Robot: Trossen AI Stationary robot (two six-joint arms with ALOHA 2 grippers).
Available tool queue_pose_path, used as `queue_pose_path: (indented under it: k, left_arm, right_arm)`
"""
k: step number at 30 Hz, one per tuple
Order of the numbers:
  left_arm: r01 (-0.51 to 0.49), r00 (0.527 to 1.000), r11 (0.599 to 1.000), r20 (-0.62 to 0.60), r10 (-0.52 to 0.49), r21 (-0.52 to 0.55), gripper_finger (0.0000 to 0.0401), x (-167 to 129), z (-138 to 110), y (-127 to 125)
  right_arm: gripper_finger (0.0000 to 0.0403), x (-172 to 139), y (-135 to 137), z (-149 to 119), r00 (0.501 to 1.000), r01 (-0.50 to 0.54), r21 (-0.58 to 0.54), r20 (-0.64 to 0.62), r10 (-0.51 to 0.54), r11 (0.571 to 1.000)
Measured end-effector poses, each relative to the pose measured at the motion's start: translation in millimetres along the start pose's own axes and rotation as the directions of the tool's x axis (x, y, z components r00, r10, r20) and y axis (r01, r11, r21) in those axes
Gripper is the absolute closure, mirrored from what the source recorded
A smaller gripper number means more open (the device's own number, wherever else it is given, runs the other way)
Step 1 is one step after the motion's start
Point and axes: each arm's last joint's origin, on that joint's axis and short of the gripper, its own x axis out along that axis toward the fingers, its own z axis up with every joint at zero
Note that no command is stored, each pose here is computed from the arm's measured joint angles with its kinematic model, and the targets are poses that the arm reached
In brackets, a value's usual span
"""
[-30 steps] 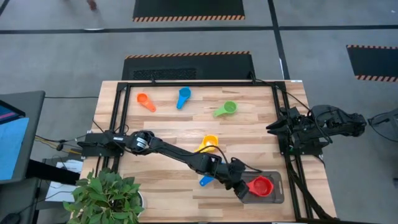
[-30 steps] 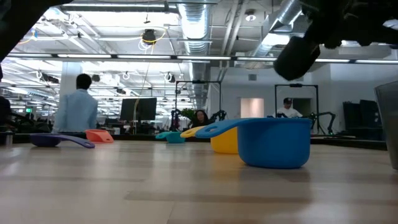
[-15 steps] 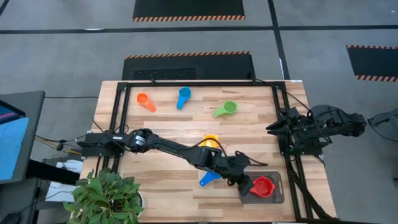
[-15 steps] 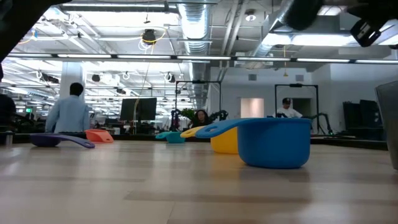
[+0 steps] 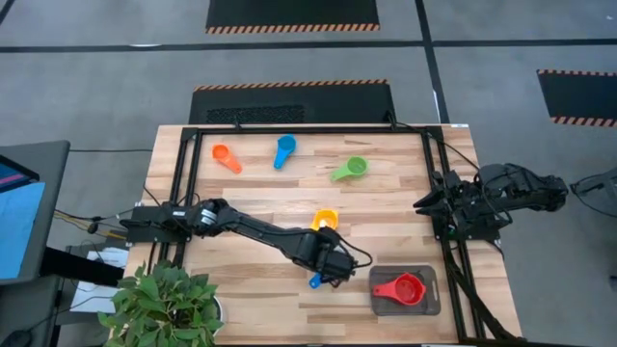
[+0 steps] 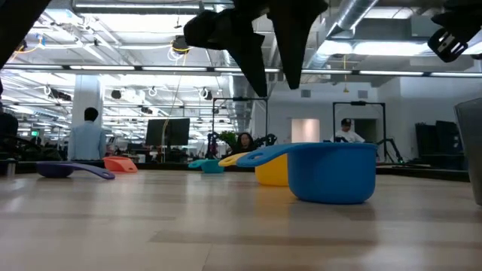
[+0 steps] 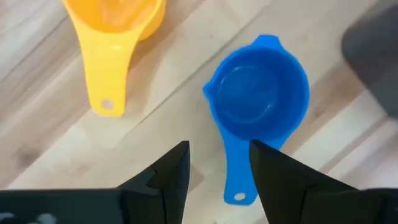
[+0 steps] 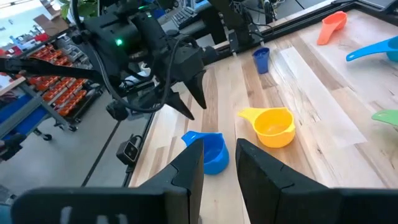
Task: Nest measuring cups in basket
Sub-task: Stack the blue measuring cup on top of the red measuring cup in the black bin
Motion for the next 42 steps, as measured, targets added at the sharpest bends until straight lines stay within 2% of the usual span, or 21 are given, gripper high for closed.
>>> queue_pose_path:
  k: [6,12,20,25,35,39,42]
  left_arm:
    - [0.030,0.999,0.998,0.040,-0.027,-0.059,0.0247,21.7,3.6,-7.6]
    - [-0.088,0.996,0.994,0.002,0.089,-0.061,0.0248,42.4,-3.2,-2.9]
    - [-0.021,1.000,0.997,-0.023,0.019,-0.075,0.0248,72.9,-5.9,-16.0]
    - [-0.038,0.998,0.996,-0.045,0.034,-0.080,0.0248,89.5,-8.2,-17.1]
    - [-0.043,0.998,0.995,-0.048,0.039,-0.085,0.0248,92.5,-2.8,-14.4]
    - [-0.046,0.998,0.997,-0.045,0.042,-0.070,0.0274,93.1,-0.2,-13.2]
    - [-0.046,0.998,0.998,-0.044,0.045,-0.033,0.0328,93.7,2.2,-12.0]
  right_arm:
    - [0.0285,0.0,0.0,0.1,1.000,0.000,-0.001,0.001,0.000,1.000]
    - [0.0285,0.0,-0.2,-0.4,1.000,0.003,-0.003,-0.004,-0.003,1.000]
    - [0.0285,0.0,-0.8,-1.6,1.000,0.009,-0.007,-0.016,-0.009,1.000]
    - [0.0285,0.0,-0.8,-1.7,1.000,0.009,-0.007,-0.017,-0.009,1.000]
    - [0.0285,0.0,-0.8,-1.7,1.000,0.009,-0.009,-0.017,-0.009,1.000]
    - [0.0285,0.0,-0.8,-1.7,1.000,0.010,0.008,-0.017,-0.009,1.000]
    - [0.0285,0.0,-0.8,-1.7,1.000,0.010,0.017,-0.017,-0.010,1.000]
